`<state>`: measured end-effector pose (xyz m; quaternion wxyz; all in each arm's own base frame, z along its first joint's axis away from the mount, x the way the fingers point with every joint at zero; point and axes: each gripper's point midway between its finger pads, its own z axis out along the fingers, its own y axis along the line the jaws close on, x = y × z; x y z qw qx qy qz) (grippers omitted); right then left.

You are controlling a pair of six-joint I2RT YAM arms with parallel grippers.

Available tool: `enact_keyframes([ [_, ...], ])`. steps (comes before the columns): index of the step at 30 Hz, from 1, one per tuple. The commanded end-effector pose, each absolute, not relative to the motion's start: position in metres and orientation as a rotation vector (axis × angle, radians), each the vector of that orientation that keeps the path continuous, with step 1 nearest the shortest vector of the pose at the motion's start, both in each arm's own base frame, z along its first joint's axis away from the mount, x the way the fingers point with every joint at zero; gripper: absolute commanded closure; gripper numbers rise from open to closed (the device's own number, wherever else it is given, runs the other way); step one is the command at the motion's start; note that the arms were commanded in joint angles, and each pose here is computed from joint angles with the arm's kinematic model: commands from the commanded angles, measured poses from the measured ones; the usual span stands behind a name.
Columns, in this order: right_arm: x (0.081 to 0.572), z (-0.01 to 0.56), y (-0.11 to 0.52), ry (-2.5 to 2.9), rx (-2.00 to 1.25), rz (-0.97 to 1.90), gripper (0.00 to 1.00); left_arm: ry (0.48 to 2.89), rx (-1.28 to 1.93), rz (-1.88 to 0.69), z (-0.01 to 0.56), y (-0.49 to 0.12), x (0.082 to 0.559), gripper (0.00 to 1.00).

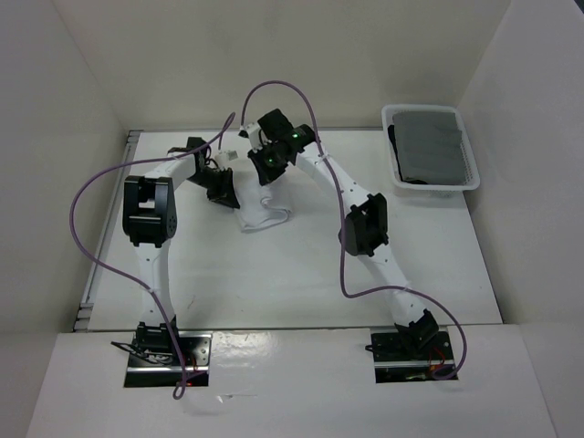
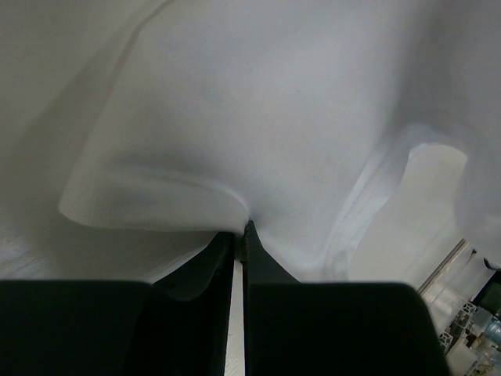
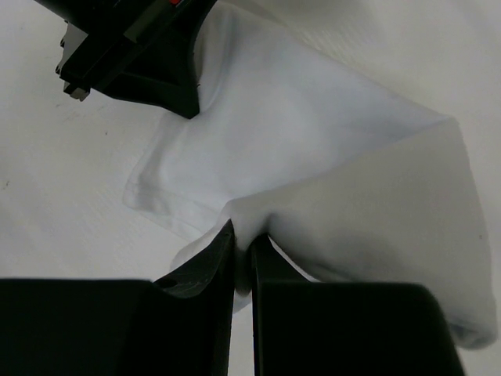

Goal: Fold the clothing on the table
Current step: Fold the skirt

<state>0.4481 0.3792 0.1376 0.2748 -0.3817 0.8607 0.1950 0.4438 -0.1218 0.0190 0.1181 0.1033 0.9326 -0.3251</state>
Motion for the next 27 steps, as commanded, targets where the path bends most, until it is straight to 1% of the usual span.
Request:
enact_keyframes([
  [1, 0.429, 0.125, 0.406, 2.299, -1.114, 0.606, 1.0, 2.831, 0.343, -0.842, -0.007, -0.105, 0.424, 0.92],
  [7, 0.412, 0.109, 0.42, 2.298, -1.205, 0.643, 1.0, 2.827, 0.356, -0.84, -0.006, -0.104, 0.423, 0.92],
  [15, 0.388, 0.115, 0.44, 2.235, -1.321, 0.691, 1.0, 2.823, 0.356, -0.836, -0.006, -0.1, 0.424, 0.92],
  [25, 0.389, 0.106, 0.445, 2.241, -1.317, 0.674, 1.0, 2.831, 0.339, -0.838, -0.006, -0.096, 0.422, 0.92],
  [27, 0.39, 0.105, 0.444, 2.243, -1.313, 0.662, 0.96, 2.831, 0.339, -0.838, -0.006, -0.096, 0.422, 0.92],
])
